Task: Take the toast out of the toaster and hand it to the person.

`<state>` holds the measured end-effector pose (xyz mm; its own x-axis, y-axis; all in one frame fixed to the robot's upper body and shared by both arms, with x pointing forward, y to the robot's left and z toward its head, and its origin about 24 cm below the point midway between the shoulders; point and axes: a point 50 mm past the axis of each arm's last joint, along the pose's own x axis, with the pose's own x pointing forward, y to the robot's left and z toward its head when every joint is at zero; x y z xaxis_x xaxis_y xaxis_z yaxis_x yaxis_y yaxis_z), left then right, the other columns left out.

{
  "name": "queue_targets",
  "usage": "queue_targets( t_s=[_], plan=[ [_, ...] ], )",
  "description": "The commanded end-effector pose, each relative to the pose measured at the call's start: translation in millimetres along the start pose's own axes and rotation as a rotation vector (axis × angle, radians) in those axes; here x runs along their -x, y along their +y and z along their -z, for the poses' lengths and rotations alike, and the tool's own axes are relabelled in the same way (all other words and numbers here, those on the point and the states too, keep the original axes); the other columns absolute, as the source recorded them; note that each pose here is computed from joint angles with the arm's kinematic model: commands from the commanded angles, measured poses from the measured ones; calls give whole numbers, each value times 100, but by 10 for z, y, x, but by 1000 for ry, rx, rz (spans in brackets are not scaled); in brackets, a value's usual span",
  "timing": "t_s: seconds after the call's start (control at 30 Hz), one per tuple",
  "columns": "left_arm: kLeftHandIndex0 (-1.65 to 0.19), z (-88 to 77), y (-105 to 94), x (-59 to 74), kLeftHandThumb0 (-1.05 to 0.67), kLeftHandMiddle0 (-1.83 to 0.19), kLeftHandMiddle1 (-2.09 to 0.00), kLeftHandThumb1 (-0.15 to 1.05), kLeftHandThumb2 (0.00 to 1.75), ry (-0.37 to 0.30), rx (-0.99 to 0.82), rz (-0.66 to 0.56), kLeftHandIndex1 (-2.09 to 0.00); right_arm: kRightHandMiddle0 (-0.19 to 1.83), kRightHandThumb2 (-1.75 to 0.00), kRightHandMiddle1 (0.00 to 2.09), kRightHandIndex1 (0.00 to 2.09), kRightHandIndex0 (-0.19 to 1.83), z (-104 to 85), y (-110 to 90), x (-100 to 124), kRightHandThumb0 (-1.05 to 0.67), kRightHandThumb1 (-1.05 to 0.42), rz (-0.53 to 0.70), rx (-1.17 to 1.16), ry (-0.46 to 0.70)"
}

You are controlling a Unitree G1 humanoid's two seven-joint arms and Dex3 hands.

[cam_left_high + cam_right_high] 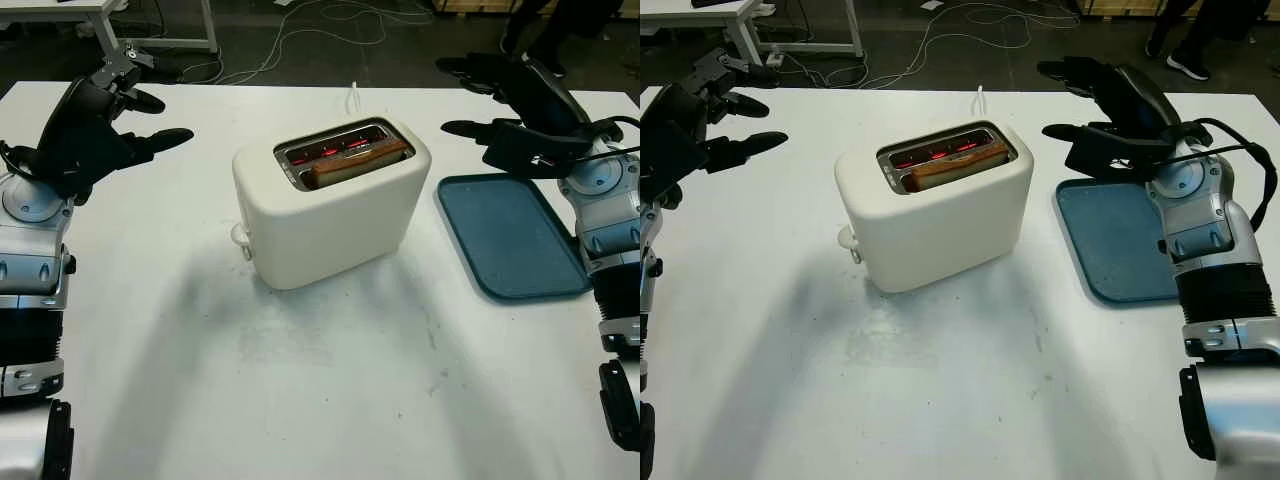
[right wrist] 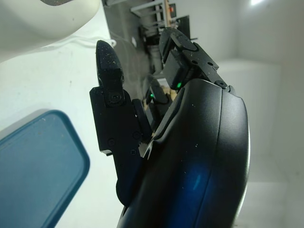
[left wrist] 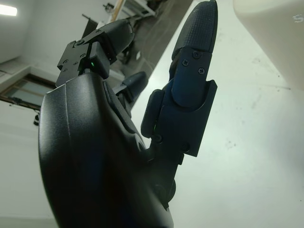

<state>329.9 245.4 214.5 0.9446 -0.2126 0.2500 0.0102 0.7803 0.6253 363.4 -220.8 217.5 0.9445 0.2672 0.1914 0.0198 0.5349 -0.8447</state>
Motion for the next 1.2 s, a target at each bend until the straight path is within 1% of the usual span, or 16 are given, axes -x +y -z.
queue_targets(
  t_s=[0.0, 0.1, 0.37, 0.5, 0.7, 0.83, 1.0, 1.17],
  plan=[
    [-8, -1, 31, -5, -77, 0, -126, 91, 0, -5, -9, -4, -102, 45, -13, 0, 0, 47, -29, -21, -2, -35, -92, 10, 6, -10],
    [-8, -6, 33, 0, -78, 0, -126, 92, 0, 5, -33, -1, -103, 45, -12, 0, 0, 47, -21, -19, 2, -34, -92, 17, -12, -7],
    [-6, 0, 17, -7, -78, 0, -125, 91, 1, 11, -17, -1, -103, 46, -10, 1, 1, 48, 14, -5, 12, -32, -92, 21, -31, -10],
    [-5, 1, 8, -7, -77, 0, -124, 91, 0, 19, 1, -1, -104, 47, -11, 1, 1, 49, 26, -2, 13, -35, -92, 16, -16, -3],
    [-5, 5, -1, 2, -77, 0, -124, 91, 0, 17, -7, -3, -105, 46, -12, 0, 0, 47, 35, 6, 25, -36, -92, 11, -23, 4],
    [-4, 10, 1, 16, -80, 0, -124, 91, 0, 15, -11, -10, -106, 45, -13, 0, 0, 47, 28, 7, 32, -37, -92, 5, -22, 15],
    [-5, 14, 9, 20, -78, 0, -125, 91, 0, 7, -7, -12, -106, 44, -13, 0, 0, 46, 13, 9, 33, -37, -92, -2, -30, 25],
    [-5, 11, 10, 20, -77, 0, -124, 91, 0, 13, -17, -12, -106, 44, -13, 0, 0, 45, 11, 8, 38, -37, -92, -6, -16, 35]
  ],
)
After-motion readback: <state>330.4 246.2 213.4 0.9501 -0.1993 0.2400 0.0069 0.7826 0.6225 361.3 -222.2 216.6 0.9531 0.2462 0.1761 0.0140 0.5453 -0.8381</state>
